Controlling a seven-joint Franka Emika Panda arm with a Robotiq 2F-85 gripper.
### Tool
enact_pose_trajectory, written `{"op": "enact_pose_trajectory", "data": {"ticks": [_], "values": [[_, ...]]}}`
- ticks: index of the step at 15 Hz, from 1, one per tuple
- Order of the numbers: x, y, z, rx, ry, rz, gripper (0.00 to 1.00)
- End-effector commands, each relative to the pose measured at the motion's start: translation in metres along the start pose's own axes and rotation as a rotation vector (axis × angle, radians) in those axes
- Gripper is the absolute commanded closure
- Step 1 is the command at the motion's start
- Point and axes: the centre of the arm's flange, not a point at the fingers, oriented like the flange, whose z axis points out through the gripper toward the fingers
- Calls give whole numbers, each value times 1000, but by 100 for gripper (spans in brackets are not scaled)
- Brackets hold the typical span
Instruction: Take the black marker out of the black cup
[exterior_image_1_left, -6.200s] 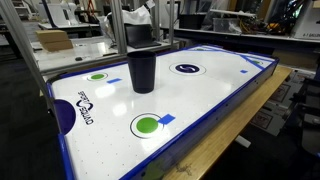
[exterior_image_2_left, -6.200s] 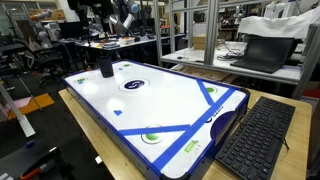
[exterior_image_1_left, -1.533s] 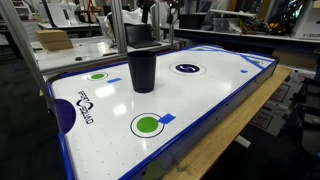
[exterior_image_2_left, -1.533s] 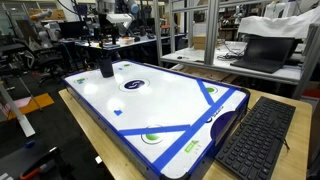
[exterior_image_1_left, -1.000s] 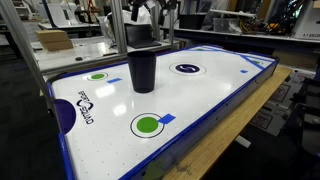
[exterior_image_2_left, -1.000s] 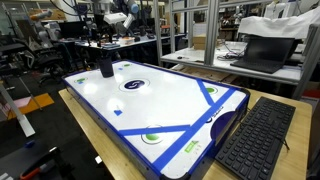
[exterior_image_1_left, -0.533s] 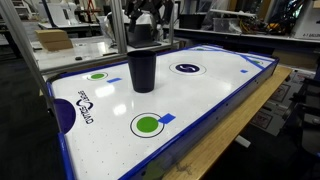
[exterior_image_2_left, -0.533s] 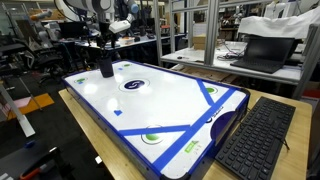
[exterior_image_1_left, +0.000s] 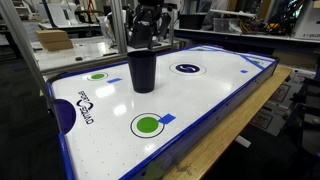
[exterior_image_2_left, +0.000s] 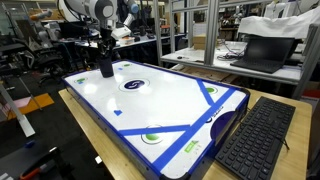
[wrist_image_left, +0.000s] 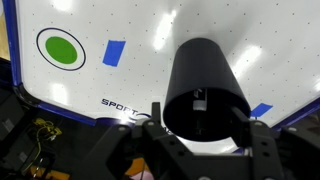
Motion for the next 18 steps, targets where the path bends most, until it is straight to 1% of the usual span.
{"op": "enact_pose_trajectory", "data": {"ticks": [1,2,3,5,6,7,8,9,10,11,14,17,18], "values": [[23,-1,-3,7,52,-51,38],[31,-2,-2,9,60,-58,43],[37,-4,-1,10,67,-66,62],[40,-7,1,10,71,-68,49],[36,-9,2,9,69,-62,52],[31,-10,3,10,69,-55,47],[23,-10,6,12,67,-48,48],[14,-10,9,17,65,-39,45],[6,-11,11,21,63,-32,46],[-2,-10,14,26,65,-29,43],[-17,-7,25,44,75,-34,47],[-14,-4,29,51,87,-48,48],[-11,-3,29,53,87,-54,47]]}}
